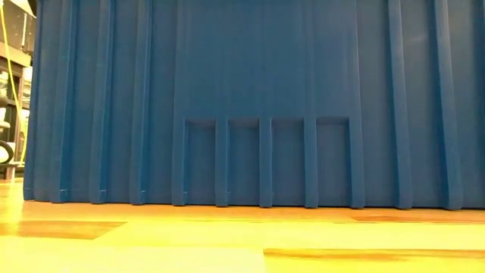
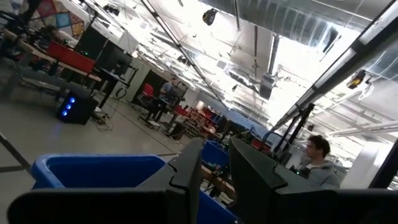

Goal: Pick and place slides into bin
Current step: Put the black slide into the blue container

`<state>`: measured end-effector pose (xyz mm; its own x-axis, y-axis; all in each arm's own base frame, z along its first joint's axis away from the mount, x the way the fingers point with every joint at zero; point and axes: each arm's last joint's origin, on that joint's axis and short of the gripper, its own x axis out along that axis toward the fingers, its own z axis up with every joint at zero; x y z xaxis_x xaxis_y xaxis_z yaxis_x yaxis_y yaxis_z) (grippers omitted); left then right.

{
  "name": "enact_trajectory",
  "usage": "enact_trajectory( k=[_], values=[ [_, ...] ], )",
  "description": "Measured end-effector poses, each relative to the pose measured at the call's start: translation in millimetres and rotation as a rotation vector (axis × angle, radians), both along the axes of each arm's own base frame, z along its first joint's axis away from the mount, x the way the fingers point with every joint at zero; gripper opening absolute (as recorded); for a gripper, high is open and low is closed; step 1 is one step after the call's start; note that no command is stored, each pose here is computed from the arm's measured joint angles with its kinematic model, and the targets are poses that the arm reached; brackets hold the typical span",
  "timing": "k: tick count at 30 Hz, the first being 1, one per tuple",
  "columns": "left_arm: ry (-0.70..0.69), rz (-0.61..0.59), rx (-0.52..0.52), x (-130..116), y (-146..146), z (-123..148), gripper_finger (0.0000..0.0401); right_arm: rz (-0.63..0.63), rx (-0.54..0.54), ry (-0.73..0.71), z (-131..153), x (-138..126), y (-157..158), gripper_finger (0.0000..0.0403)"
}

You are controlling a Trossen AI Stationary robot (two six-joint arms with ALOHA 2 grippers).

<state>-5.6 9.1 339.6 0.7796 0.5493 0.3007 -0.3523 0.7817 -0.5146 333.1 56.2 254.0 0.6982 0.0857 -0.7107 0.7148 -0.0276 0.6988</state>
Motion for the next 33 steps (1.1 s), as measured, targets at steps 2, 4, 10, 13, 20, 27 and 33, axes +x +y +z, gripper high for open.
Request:
enact_trajectory(
  k=[2,4,10,13,20,27,33],
  values=[
    [0.001,0.007,-0.001,-0.1,0.2,-0.1,0.0074,-0.001,-0.004,0.022,-3.4,0.1,0.1,0.0014],
    [0.006,0.009,-0.003,0.0,0.2,-0.5,0.0074,0.001,0.006,0.036,-4.3,-0.7,0.1,0.0014],
    [0.007,0.014,-0.005,-0.2,0.4,-0.6,0.0074,0.001,0.003,0.123,-11.1,-5.5,-0.3,0.0014],
    [0.006,0.015,-0.005,-0.2,0.4,-0.6,0.0074,0.004,-0.011,0.147,-12.6,-7.2,-2.6,0.0014],
    [0.003,0.014,-0.008,-0.2,0.4,-0.5,0.0074,0.020,-0.017,0.222,-34.5,-12.4,-7.5,0.0014],
    [-0.010,0.019,-0.019,-0.5,0.5,0.0,0.0074,-0.003,0.002,0.164,-57.1,-14.5,-8.0,0.0020],
    [-0.012,0.008,-0.028,-0.3,0.4,-0.4,0.0074,0.018,-0.038,0.148,-57.9,-13.6,-8.3,0.0050]
  ],
)
